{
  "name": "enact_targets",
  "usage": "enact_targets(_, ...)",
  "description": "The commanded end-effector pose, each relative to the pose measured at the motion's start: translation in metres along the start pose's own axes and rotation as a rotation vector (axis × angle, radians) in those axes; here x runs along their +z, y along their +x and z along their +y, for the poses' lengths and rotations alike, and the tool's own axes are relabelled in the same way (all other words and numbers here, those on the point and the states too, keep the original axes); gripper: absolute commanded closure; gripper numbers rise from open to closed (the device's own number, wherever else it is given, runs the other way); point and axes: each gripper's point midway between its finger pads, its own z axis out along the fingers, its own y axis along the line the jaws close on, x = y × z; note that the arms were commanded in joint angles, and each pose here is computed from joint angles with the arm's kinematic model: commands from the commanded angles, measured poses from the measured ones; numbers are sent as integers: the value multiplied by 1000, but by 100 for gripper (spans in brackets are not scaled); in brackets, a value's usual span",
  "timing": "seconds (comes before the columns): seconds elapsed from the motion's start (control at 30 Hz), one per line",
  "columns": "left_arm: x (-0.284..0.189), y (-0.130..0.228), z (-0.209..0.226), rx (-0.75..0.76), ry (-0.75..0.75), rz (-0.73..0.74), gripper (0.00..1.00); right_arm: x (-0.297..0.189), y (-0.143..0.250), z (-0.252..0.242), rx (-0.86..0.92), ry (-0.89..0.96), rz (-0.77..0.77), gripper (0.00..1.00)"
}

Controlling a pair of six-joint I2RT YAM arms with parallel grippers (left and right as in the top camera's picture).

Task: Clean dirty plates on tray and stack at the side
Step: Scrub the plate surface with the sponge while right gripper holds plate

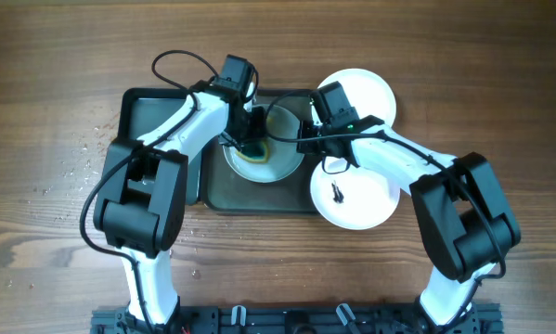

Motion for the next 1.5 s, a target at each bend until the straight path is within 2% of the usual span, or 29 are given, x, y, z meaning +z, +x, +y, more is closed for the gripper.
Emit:
enact_targets(0.0, 28, 30, -21, -19, 157, 147, 96, 5, 4, -4, -7, 15, 7, 96)
enact_targets(0.07, 12, 20, -38, -4, 248, 114, 96, 5, 4, -4, -7, 15, 7, 96)
enact_targets(0.2, -36, -7, -56, 35, 302, -9, 96, 5, 4, -4, -8, 15, 7, 96)
enact_targets(0.37, -82, -22, -56, 59, 255, -144, 96, 5, 4, -4, -7, 15, 7, 96)
enact_targets(0.6, -60, -19, -12, 18, 14, -138, 96, 5, 4, -4, -7, 14, 7, 96)
enact_targets(0.9, -32, -17, 17, -38, -124, -109, 96, 5, 4, -4, -35, 14, 7, 96)
enact_targets(1.17, -20, -21, 16, -7, -179, -141, 96, 12, 7, -5, -87, 9, 20, 96)
enact_targets(1.3, -10, -25, 25, 13, -273, -177, 96, 15, 9, -6, -88, 11, 27, 96)
enact_targets(1.47, -7, -28, 23, 14, -256, -182, 96, 15, 9, -6, -109, 11, 27, 96)
